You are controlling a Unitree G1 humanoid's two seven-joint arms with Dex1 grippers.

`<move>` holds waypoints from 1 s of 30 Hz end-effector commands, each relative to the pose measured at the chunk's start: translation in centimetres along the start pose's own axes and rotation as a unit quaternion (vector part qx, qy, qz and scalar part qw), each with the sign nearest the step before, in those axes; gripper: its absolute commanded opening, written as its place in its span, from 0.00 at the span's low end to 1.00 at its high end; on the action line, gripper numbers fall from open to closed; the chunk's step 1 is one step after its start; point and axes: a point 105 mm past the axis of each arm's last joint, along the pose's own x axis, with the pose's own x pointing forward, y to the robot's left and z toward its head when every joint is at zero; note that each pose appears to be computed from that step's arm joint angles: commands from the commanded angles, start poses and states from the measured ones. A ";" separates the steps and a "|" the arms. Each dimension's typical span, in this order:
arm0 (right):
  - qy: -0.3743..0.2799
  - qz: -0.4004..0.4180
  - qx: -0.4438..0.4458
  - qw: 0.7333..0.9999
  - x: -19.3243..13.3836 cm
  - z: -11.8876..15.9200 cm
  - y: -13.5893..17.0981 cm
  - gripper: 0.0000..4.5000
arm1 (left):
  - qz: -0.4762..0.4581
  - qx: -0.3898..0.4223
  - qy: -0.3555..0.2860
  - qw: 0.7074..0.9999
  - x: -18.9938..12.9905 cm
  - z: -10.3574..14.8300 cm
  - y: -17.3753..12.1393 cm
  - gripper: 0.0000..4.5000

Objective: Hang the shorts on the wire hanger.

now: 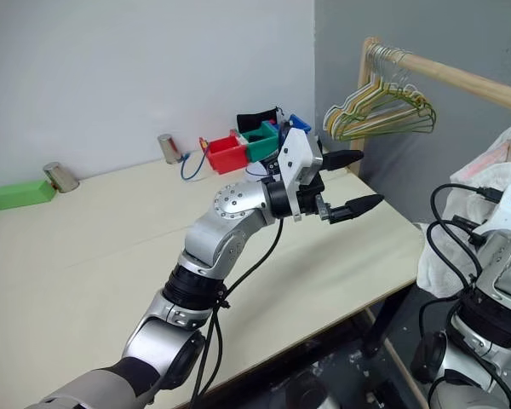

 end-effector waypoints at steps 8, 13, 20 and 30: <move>-0.078 -0.022 -0.050 0.995 -1.5 2.9 -0.5 0.34 | 0.008 0.026 -0.017 1.000 0.0 1.6 0.5 1.00; -0.101 -0.025 -0.086 0.991 -2.3 3.3 0.1 0.58 | 0.009 0.025 -0.015 1.000 -0.1 1.5 0.5 1.00; -0.135 -0.019 -0.120 0.983 -4.4 3.7 1.7 0.91 | 0.000 0.019 -0.008 1.000 -0.3 1.3 0.4 1.00; -0.235 0.000 -0.134 0.963 -8.3 5.2 5.0 0.98 | 0.017 -0.004 0.025 1.000 -2.7 -0.4 1.6 1.00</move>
